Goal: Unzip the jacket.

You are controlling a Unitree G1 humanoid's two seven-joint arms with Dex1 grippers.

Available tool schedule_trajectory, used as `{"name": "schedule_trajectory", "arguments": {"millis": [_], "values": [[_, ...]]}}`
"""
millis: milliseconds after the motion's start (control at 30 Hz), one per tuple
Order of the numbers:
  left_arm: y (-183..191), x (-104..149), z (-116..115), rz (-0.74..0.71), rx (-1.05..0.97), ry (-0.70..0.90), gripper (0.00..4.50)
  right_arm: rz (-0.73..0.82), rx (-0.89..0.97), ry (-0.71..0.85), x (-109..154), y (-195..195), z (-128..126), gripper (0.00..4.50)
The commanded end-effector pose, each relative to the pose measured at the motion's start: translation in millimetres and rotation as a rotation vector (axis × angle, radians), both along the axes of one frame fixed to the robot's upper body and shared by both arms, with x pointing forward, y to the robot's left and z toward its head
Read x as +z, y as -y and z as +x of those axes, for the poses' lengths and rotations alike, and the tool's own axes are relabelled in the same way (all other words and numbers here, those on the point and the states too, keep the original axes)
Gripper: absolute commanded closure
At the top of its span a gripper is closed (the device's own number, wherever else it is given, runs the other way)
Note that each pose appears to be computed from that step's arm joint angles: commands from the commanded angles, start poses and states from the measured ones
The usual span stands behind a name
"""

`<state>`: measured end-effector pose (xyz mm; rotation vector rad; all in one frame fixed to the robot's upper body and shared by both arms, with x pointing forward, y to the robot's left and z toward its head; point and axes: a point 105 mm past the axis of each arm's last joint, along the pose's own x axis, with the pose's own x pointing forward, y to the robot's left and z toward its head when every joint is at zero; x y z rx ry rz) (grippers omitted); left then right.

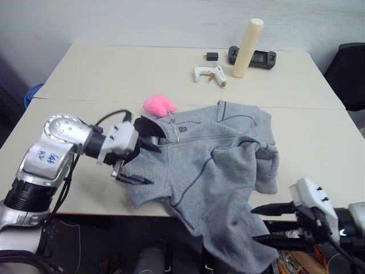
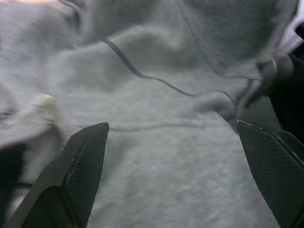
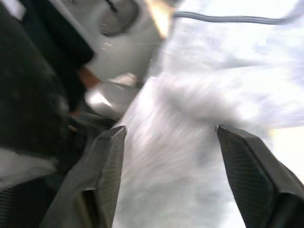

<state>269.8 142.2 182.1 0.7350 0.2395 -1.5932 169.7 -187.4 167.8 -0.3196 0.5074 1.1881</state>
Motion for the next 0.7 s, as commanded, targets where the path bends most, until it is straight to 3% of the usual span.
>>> {"name": "schedule_trajectory", "arguments": {"millis": [33,233,433,533,667,700], "values": [[-0.4,-6.1,-3.2,0.079,-0.016,0.089,0.00,-0.086,-0.077,0.112,11.9,24.5,14.2,1.52],[9.1,-25.5,5.9,0.125,0.011,0.197,0.00,-0.205,-0.304,0.276,3.3,53.5,62.0,1.52],[13.9,-41.9,-7.4,0.149,-0.041,0.161,0.00,-0.214,-0.392,0.280,-18.8,55.8,82.8,1.52],[10.5,-51.6,-8.8,0.173,-0.040,0.146,0.60,-0.180,-0.422,0.250,-27.8,53.1,89.2,1.48],[4.9,-63.6,-8.8,0.195,-0.043,0.126,1.84,-0.083,-0.467,0.179,-37.5,44.8,97.4,1.48],[1.8,-67.9,-8.3,0.204,-0.040,0.120,1.84,-0.039,-0.466,0.158,-38.9,38.5,99.7,1.48]]}}
